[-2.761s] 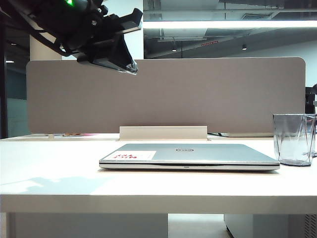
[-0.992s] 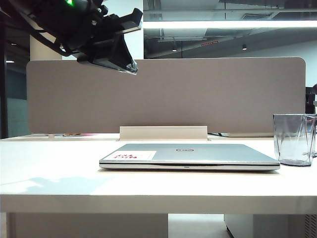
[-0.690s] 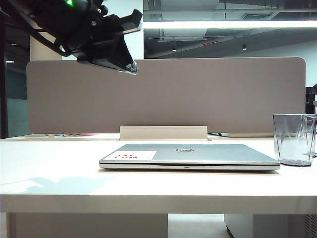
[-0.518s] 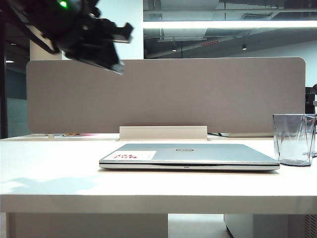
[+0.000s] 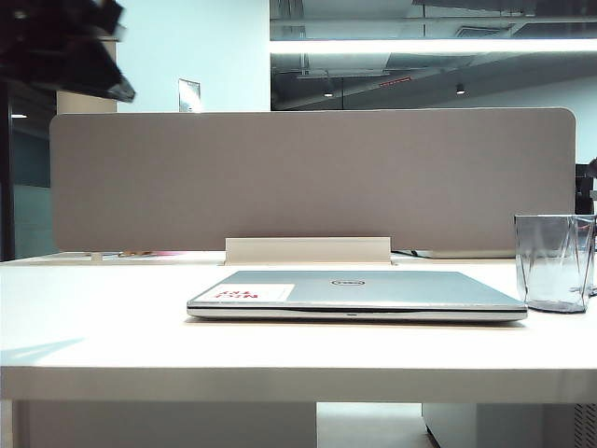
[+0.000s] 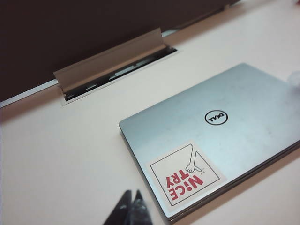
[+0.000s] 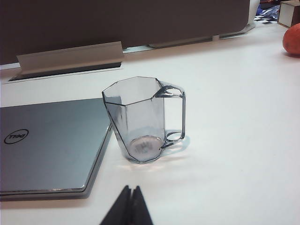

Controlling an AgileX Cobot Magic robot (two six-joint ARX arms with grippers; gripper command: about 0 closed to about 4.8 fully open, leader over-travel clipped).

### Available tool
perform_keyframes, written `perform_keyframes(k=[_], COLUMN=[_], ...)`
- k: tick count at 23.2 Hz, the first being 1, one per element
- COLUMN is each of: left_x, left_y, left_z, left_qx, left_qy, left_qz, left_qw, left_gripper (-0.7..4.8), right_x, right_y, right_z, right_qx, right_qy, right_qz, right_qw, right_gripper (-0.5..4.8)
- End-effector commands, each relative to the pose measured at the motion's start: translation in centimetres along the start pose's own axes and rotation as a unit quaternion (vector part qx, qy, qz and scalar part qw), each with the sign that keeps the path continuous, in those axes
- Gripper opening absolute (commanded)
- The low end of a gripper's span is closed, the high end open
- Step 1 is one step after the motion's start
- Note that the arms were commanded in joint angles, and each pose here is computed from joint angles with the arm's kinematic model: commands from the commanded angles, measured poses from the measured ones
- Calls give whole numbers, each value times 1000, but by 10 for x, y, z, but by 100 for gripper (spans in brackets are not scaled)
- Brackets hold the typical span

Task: Pick up the water cup and place it on the right side of the laptop.

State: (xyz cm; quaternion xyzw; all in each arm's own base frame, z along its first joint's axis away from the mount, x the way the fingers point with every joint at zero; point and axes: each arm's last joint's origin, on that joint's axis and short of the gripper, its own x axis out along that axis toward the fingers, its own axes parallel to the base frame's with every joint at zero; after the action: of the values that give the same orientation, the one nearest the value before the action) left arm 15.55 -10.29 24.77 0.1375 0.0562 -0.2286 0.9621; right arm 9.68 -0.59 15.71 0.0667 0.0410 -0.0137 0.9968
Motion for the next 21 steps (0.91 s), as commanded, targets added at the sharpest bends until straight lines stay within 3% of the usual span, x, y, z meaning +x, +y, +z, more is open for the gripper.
perform_keyframes(k=[1, 4, 9, 17, 21], left_x=[-7, -12, -24, -50, -62], left_y=[5, 7, 10, 34, 41], left_z=[-10, -23, -44, -67, -68], left_qx=[-50, -82, -88, -102, -131], left_qy=[-15, -9, -27, -50, -61], left_qz=[-3, 7, 32, 142, 180], left_qw=[999, 997, 995, 983, 973], left_gripper=[-6, -6, -6, -6, -6], right_x=[0, 0, 0, 0, 0], right_y=[0, 0, 0, 0, 0], right_z=[-1, -1, -1, -1, -1], right_qx=[1, 1, 1, 1, 1], right_qy=[-3, -3, -3, -3, -3], right_qz=[-2, -2, -2, -2, -2], right_qw=[1000, 1000, 1000, 1000, 1000], right_gripper=[-4, -4, -5, -4, -4])
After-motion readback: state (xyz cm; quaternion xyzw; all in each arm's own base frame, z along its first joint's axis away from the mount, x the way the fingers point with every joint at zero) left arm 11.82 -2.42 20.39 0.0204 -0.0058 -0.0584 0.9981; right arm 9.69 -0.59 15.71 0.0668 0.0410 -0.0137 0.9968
